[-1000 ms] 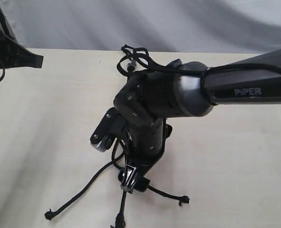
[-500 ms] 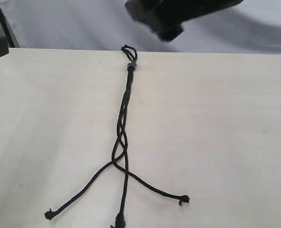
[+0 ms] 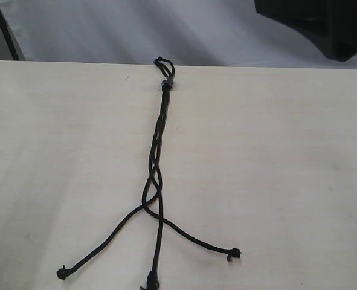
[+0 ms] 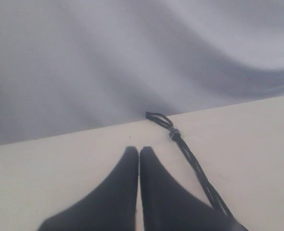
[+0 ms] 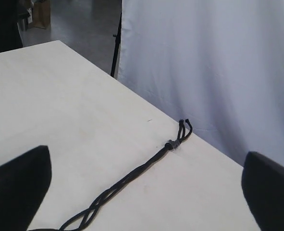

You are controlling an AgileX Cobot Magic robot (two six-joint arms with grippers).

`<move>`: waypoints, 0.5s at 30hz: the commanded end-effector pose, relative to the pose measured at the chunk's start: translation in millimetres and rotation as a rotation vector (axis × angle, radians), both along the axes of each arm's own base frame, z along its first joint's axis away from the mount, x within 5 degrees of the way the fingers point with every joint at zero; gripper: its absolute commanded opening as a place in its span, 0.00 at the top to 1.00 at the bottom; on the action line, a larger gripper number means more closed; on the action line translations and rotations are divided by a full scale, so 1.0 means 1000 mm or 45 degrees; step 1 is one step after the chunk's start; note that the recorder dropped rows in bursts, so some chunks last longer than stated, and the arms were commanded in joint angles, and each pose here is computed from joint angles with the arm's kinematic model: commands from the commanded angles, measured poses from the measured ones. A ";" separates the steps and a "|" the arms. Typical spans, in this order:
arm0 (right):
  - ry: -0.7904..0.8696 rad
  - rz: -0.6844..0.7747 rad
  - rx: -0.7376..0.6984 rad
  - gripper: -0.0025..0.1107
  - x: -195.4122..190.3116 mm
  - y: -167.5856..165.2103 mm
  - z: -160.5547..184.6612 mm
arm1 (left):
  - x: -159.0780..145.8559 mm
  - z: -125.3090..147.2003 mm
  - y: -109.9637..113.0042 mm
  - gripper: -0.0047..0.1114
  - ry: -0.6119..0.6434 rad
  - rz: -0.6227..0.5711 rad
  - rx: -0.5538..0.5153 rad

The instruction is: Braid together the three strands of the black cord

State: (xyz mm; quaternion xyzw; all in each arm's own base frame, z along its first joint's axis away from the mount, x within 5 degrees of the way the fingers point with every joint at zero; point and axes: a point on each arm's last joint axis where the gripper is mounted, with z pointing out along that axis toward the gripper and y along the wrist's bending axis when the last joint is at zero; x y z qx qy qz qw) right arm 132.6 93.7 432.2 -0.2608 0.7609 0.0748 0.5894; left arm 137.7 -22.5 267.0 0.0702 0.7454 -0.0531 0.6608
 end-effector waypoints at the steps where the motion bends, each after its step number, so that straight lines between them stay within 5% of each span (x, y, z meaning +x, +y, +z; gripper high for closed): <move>1: -0.022 -0.003 0.017 0.05 -0.004 -0.005 0.003 | -0.001 -0.001 0.000 0.95 -0.001 0.002 -0.011; 8: -0.020 -0.003 0.015 0.05 -0.004 -0.005 0.002 | -0.003 0.000 0.001 0.95 -0.009 0.003 -0.009; 15: -0.020 -0.003 0.015 0.05 -0.004 -0.005 0.002 | -0.040 0.002 0.008 0.95 -0.103 0.032 0.021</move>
